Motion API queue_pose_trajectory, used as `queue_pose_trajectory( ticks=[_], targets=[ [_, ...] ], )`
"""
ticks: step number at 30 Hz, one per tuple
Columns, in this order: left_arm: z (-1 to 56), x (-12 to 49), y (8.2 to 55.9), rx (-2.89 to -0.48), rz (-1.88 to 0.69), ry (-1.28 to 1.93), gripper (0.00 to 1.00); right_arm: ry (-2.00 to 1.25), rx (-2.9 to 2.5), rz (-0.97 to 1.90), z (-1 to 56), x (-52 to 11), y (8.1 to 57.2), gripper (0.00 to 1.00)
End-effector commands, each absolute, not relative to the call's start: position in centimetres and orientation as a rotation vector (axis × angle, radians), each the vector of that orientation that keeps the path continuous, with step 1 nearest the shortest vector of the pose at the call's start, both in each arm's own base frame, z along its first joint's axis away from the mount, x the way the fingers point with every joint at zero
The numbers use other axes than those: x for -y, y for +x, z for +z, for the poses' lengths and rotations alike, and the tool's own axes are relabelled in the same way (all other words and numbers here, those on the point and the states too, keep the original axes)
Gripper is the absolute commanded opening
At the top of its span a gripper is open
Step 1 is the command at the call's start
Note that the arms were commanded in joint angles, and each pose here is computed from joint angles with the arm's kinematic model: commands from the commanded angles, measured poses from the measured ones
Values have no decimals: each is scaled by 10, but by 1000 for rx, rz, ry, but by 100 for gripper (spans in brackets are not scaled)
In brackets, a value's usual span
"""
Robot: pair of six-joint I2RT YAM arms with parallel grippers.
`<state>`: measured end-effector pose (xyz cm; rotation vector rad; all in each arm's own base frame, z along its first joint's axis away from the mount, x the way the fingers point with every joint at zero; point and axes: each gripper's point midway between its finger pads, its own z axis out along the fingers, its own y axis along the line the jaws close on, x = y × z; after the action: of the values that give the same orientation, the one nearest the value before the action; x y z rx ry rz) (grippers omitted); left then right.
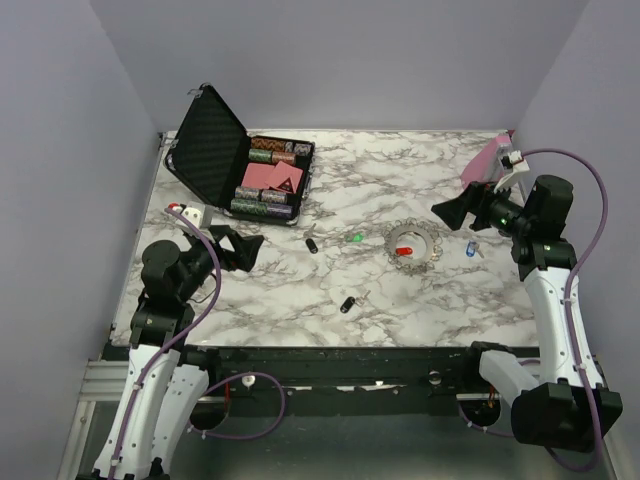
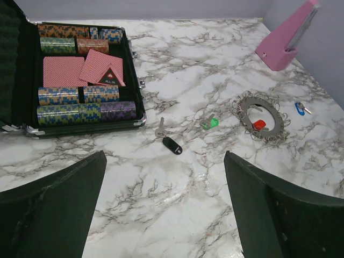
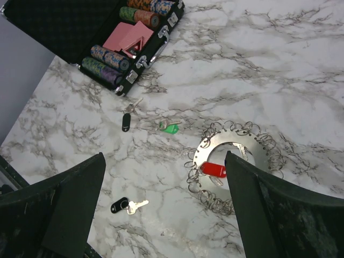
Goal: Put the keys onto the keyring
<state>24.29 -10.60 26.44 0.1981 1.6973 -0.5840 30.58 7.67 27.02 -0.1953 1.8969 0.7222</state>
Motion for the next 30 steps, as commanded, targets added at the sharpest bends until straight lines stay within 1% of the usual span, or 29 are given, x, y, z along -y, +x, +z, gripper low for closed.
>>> queue_pose_trajectory(
  ticks=[1,11,13,15,20,23,27,30],
  targets=[
    [270,102,244,-1681,-561,194,99,-202,-1872,722,274,-76,306,100],
    [272,105,242,-1672,-586,203,99,-261,-1860,764,275,-84,301,100],
    [271,108,243,-1679,-617,181,99,-386,-1836,796,273,-92,293,100],
    [269,110,244,-1685,-648,147,99,-602,-1803,841,265,-104,275,100],
    [269,128,233,-1666,-739,273,99,-879,-1660,1020,261,-126,246,100],
    [264,132,232,-1692,-762,295,99,-998,-1653,974,253,-135,248,100],
    [260,135,234,-1718,-774,305,99,-1203,-1693,837,232,-154,254,100],
    [256,134,235,-1731,-769,302,99,-1380,-1636,834,217,-168,248,100]
  ],
)
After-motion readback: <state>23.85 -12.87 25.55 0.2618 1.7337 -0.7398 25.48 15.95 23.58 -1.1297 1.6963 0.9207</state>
